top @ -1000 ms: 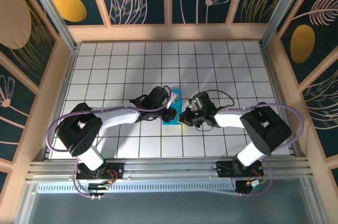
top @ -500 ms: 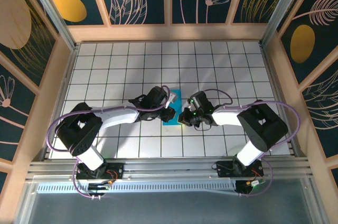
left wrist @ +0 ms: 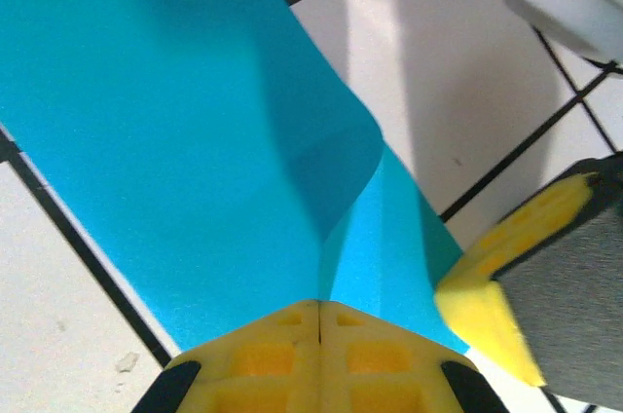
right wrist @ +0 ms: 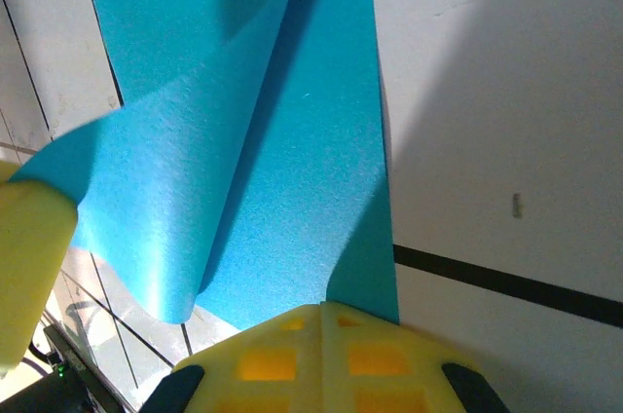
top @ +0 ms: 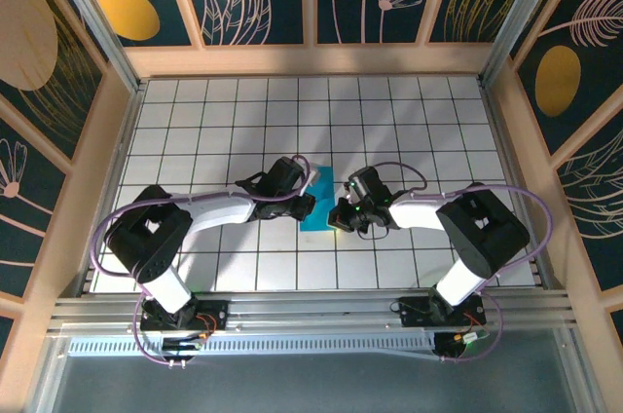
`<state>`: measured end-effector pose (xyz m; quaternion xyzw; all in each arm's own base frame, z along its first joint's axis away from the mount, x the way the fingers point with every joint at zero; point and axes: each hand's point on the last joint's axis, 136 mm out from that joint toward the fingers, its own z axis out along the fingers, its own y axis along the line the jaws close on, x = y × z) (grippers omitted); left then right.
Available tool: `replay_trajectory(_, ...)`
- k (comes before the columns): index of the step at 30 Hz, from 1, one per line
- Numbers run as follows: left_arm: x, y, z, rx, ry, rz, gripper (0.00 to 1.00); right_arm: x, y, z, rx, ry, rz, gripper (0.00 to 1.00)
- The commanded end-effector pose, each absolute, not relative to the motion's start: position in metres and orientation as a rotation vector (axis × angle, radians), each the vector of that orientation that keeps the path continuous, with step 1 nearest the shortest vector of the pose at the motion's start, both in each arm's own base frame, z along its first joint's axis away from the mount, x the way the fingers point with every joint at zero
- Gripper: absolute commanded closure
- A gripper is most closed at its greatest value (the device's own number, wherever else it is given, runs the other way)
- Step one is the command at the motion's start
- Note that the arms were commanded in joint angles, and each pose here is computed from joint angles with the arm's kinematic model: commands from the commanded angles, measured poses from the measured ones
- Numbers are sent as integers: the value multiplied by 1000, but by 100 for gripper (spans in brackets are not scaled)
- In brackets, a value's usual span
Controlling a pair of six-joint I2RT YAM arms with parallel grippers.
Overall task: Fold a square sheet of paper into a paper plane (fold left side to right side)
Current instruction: Fold the triangle a second time at the center of the table.
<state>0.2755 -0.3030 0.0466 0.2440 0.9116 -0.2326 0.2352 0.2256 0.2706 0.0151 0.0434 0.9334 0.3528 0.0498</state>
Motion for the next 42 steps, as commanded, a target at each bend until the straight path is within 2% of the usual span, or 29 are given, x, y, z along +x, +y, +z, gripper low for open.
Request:
replay_trajectory(1,281,-294,38,691,2521,-565,100,213,254,-9,160,2947,927,100)
replay_trajectory(42,305,-285,24,694,2524,-428,100,208,250,-14,168,2961,911,100)
